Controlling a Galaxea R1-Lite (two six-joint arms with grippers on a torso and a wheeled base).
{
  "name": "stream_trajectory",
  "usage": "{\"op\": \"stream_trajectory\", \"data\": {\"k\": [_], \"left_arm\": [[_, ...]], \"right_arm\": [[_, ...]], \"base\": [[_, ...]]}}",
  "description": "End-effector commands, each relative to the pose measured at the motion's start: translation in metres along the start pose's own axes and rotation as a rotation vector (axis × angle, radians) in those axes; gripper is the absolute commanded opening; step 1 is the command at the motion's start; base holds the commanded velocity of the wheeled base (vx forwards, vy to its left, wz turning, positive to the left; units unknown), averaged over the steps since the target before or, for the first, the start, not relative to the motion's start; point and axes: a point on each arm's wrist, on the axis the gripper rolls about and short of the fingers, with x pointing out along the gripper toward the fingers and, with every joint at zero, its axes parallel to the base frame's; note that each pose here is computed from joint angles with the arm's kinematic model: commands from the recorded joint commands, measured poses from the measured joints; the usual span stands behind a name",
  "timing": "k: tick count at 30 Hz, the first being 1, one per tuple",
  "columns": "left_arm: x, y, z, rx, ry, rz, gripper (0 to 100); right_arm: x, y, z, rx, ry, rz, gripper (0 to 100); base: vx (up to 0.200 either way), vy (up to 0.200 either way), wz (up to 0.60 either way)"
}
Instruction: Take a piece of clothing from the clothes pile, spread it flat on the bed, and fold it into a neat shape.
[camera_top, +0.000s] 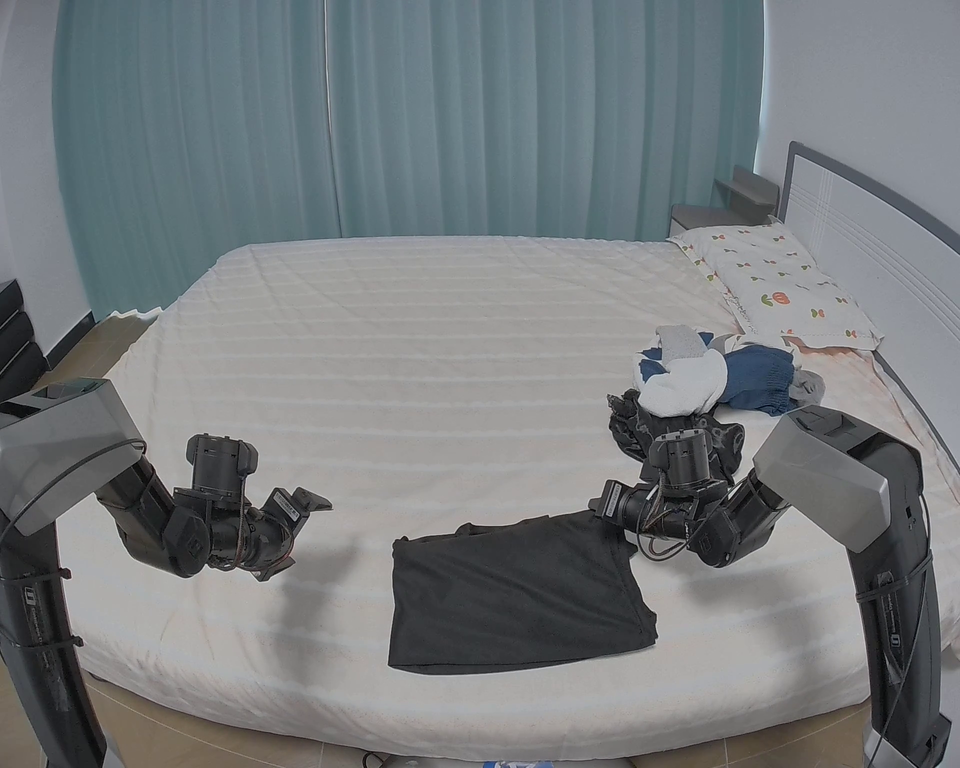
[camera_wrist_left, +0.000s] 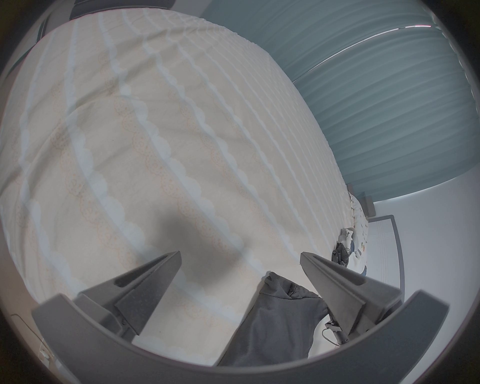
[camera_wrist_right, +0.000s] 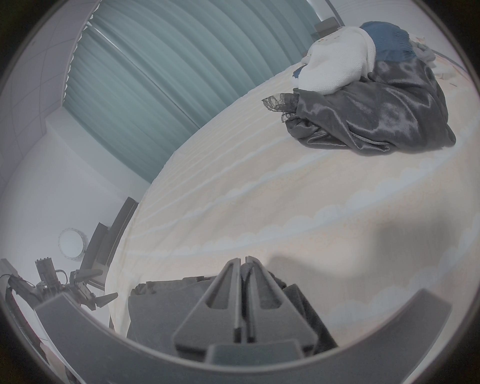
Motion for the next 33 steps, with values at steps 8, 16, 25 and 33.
{"op": "stream_trajectory", "data": {"k": [8,16,25,33], "left_arm": [[0.0,0.0,0.0,-0.001,0.001,0.001,100],[0.0,0.0,0.0,-0.001,0.002,0.0,100],[0.0,0.0,0.0,-0.001,0.001,-0.001,100],[0.001,0.0,0.0,0.0,0.001,-0.003,100]], "right_arm": [[-0.002,-0.009,0.008,0.016,-0.035,-0.028,0],[-0.001,-0.014,0.006,0.022,-0.031,-0.04,0],[-0.004,-0.018,0.006,0.029,-0.027,-0.047,100],[-0.036,-0.01,0.018,0.088,-0.04,-0.049,100]], "base": [[0.0,0.0,0.0],[0.0,0.0,0.0],[0.0,0.0,0.0],[0.0,0.0,0.0]]}}
